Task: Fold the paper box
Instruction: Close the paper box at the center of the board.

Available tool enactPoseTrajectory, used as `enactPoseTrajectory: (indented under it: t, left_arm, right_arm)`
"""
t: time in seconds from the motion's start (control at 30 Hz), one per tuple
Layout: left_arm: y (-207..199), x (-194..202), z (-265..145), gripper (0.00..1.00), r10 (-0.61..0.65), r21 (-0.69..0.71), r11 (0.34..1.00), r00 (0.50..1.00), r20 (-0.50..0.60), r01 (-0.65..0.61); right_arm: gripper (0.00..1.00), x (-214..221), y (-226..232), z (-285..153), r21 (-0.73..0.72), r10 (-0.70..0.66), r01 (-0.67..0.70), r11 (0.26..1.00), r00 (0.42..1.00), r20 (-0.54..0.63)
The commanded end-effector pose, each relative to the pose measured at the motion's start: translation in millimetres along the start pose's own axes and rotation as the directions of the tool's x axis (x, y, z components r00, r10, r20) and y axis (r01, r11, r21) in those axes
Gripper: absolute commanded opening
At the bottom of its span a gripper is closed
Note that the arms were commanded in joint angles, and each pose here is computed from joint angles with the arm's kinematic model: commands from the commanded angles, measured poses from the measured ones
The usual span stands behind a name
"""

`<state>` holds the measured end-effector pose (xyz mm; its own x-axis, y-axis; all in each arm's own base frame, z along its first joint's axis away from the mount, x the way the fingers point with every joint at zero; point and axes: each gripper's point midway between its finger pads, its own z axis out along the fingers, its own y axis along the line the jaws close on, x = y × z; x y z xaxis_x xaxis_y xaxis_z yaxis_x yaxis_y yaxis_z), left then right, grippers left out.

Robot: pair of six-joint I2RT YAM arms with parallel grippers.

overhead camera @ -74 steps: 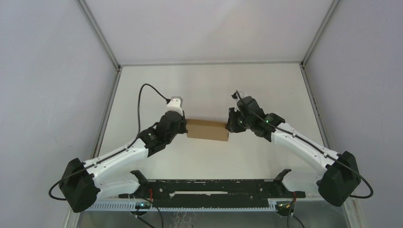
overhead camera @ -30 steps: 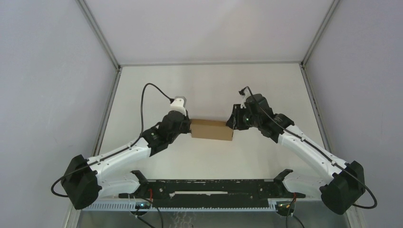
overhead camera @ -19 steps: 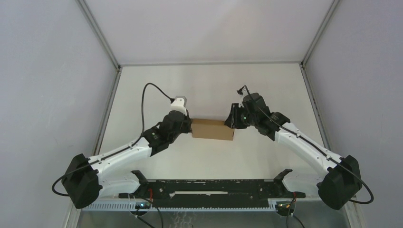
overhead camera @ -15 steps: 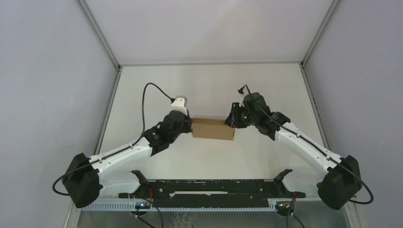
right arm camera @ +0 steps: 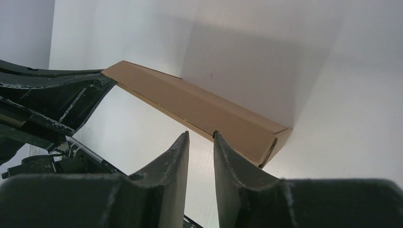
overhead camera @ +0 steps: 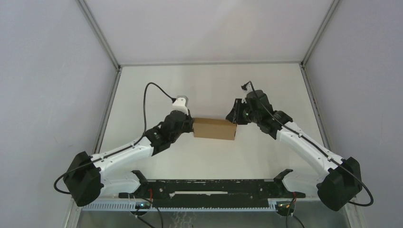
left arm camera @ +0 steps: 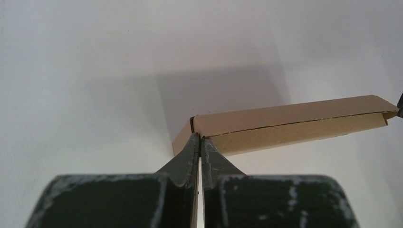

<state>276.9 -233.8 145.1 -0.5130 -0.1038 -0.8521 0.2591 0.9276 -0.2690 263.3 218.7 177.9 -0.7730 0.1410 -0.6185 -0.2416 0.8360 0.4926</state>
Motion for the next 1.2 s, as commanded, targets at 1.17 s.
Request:
enactPoseTrajectory:
  t: [1.17]
  left_arm:
    - [7.6,65.1,6.3,0.06,0.057,-0.043,0.997,0.977,-0.204,-0.067]
  right_arm:
    - [0.22,30.8,7.4,17.3,0.020,-0.183,0.185,0.983,0.981,-0.066]
